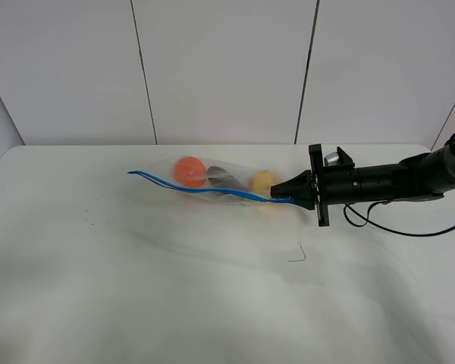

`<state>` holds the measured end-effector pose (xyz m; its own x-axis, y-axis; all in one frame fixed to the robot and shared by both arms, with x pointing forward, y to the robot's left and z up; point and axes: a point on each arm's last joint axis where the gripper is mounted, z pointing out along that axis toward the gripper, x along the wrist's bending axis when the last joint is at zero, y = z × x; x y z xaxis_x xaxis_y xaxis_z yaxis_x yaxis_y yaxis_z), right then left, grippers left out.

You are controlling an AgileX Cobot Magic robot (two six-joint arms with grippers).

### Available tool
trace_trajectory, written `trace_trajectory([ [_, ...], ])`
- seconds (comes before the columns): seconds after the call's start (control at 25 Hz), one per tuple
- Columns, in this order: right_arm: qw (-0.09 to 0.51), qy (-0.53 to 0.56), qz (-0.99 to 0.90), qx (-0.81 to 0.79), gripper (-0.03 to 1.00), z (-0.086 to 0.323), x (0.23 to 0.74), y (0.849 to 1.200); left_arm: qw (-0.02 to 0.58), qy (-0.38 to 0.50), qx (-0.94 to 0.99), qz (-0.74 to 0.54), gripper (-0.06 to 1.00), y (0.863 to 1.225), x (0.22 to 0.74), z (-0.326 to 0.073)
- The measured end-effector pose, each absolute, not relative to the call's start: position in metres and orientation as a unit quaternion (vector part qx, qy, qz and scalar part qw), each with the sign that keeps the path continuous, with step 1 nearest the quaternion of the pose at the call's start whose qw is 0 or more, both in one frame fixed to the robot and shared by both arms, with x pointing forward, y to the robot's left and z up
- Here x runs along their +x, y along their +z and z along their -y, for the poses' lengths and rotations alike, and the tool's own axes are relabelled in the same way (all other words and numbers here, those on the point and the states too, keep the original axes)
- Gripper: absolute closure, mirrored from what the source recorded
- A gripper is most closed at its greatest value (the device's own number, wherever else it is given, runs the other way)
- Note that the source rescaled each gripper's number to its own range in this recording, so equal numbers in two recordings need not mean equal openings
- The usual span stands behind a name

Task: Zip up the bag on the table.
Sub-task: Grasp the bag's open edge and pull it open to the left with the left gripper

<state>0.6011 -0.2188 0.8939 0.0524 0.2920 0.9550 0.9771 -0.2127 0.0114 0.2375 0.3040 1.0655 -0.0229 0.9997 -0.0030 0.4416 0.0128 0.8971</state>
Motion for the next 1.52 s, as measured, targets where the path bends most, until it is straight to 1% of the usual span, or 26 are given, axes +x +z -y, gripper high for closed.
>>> trace_trajectory([
  [0.24, 0.370, -0.464, 0.505, -0.627, 0.97, 0.219, 0.601, 0.894, 0.350, 0.351, 0.606, -0.623, -0.06, 1.124, 0.280, -0.303],
  [0.32, 0.370, -0.464, 0.505, -0.627, 0.97, 0.219, 0.601, 0.894, 0.334, 0.336, 0.616, -0.630, -0.06, 1.141, 0.304, -0.303],
  [0.44, 0.370, -0.463, 0.505, -0.627, 0.97, 0.219, 0.601, 0.894, 0.305, 0.325, 0.643, -0.623, -0.06, 1.156, 0.344, -0.302],
  [0.52, 0.370, -0.464, 0.504, -0.627, 0.97, 0.219, 0.601, 0.894, 0.283, 0.323, 0.670, -0.606, -0.06, 1.160, 0.365, -0.302],
  [0.64, 0.370, -0.464, 0.504, -0.627, 0.97, 0.219, 0.601, 0.894, 0.231, 0.314, 0.733, -0.558, -0.06, 1.154, 0.401, -0.302],
  [0.8, 0.370, -0.465, 0.503, -0.627, 0.97, 0.219, 0.601, 0.894, 0.160, 0.314, 0.825, -0.441, -0.05, 1.138, 0.432, -0.301],
  [0.92, 0.370, -0.465, 0.503, -0.628, 0.97, 0.219, 0.602, 0.894, 0.131, 0.333, 0.866, -0.348, -0.05, 1.130, 0.451, -0.300],
  [1.0, 0.370, -0.465, 0.503, -0.628, 0.97, 0.219, 0.602, 0.894, 0.132, 0.340, 0.879, -0.306, -0.05, 1.125, 0.462, -0.298],
  [1.24, 0.370, -0.465, 0.503, -0.628, 0.97, 0.219, 0.602, 0.894, 0.167, 0.332, 0.897, -0.240, -0.05, 1.112, 0.486, -0.283],
  [1.4, 0.370, -0.465, 0.503, -0.628, 0.97, 0.219, 0.602, 0.894, 0.190, 0.330, 0.907, -0.181, -0.05, 1.103, 0.497, -0.254],
  [1.52, 0.370, -0.465, 0.503, -0.628, 0.97, 0.219, 0.602, 0.894, 0.219, 0.333, 0.903, -0.159, -0.05, 1.097, 0.504, -0.225],
])
